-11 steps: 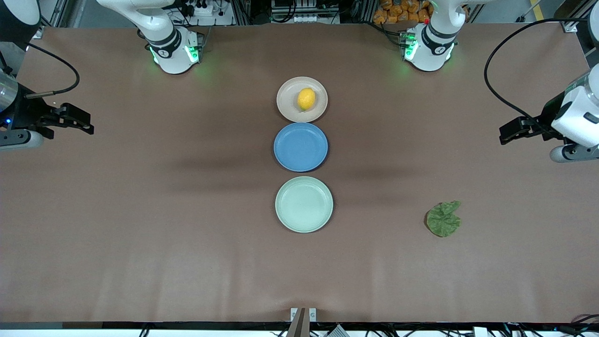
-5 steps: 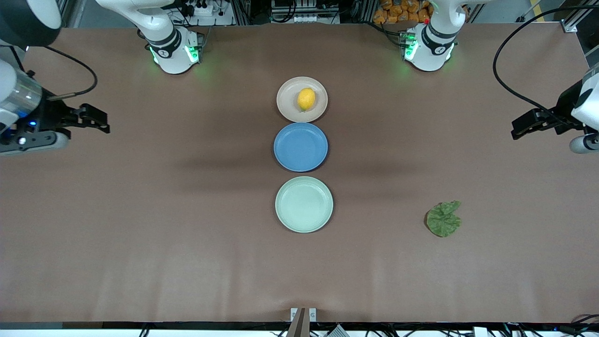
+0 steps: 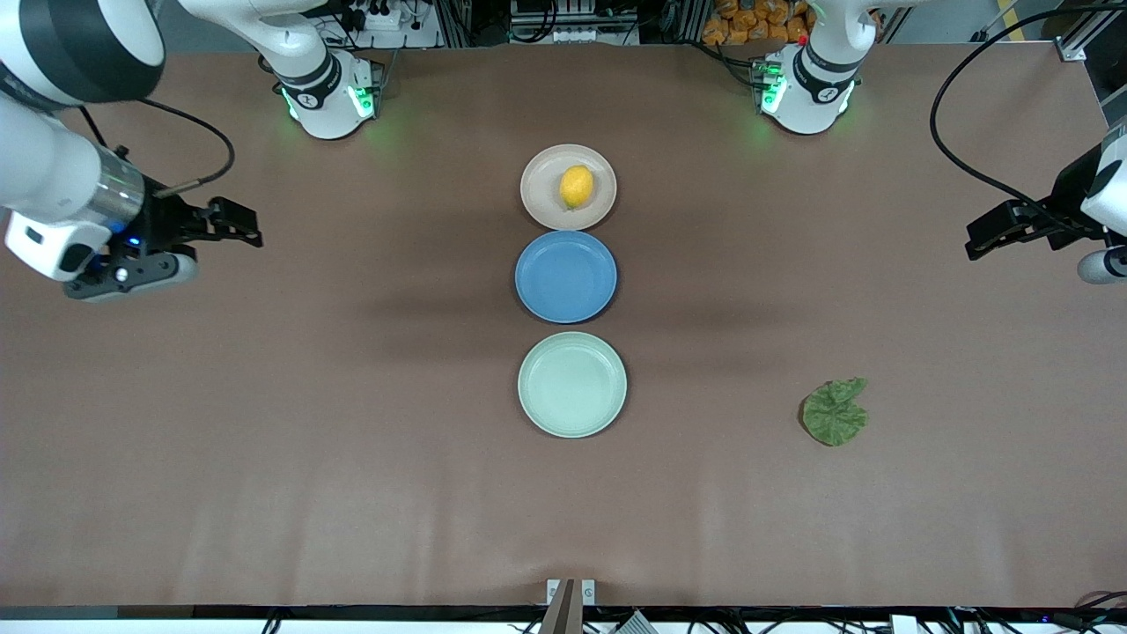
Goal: Pick lemon and lettuce from plates
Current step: 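Reach the right gripper toward the lemon on the cream plate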
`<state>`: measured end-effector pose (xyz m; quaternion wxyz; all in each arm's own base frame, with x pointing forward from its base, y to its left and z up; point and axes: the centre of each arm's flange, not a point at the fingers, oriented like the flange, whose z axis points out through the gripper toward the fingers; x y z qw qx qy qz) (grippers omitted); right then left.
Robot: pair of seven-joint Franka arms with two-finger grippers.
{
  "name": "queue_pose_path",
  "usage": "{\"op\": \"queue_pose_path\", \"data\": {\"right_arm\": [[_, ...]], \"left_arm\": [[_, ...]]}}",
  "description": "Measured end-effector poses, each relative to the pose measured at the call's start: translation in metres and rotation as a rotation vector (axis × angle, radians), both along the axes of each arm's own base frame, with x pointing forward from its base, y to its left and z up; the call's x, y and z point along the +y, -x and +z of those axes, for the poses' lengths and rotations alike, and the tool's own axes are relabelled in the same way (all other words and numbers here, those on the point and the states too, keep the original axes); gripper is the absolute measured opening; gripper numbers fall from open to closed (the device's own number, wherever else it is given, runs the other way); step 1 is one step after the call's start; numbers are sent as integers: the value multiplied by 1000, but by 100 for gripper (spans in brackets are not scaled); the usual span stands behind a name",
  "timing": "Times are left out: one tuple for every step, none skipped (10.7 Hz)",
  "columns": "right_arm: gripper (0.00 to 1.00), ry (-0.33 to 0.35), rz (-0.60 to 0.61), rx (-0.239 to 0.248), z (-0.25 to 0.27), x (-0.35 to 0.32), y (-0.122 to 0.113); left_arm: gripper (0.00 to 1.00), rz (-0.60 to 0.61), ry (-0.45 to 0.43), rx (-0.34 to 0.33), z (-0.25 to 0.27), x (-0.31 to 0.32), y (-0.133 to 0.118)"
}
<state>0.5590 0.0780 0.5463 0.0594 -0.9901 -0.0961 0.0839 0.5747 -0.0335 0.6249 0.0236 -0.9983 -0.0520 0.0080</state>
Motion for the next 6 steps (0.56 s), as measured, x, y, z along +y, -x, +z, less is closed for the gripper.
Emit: {"op": "queue_pose_path", "data": {"right_arm": [[100,-9,4,15,-8,5,0],[100,-10,13,24,-12,12,0],[100,-9,18,25,-14,18,1],[100,-8,22,27,-17,22,1],[100,-8,23,30,-19,23,2],[100,-9,28,28,-21,26,2]], "left_arm": [[100,0,0,0,0,0,0],[100,1,0,-2,1,0,1],[100,2,0,-3,2,1,1],[100,4,0,-3,3,2,2],[100,6,0,-3,3,3,2],[100,7,0,-3,3,4,2]]}}
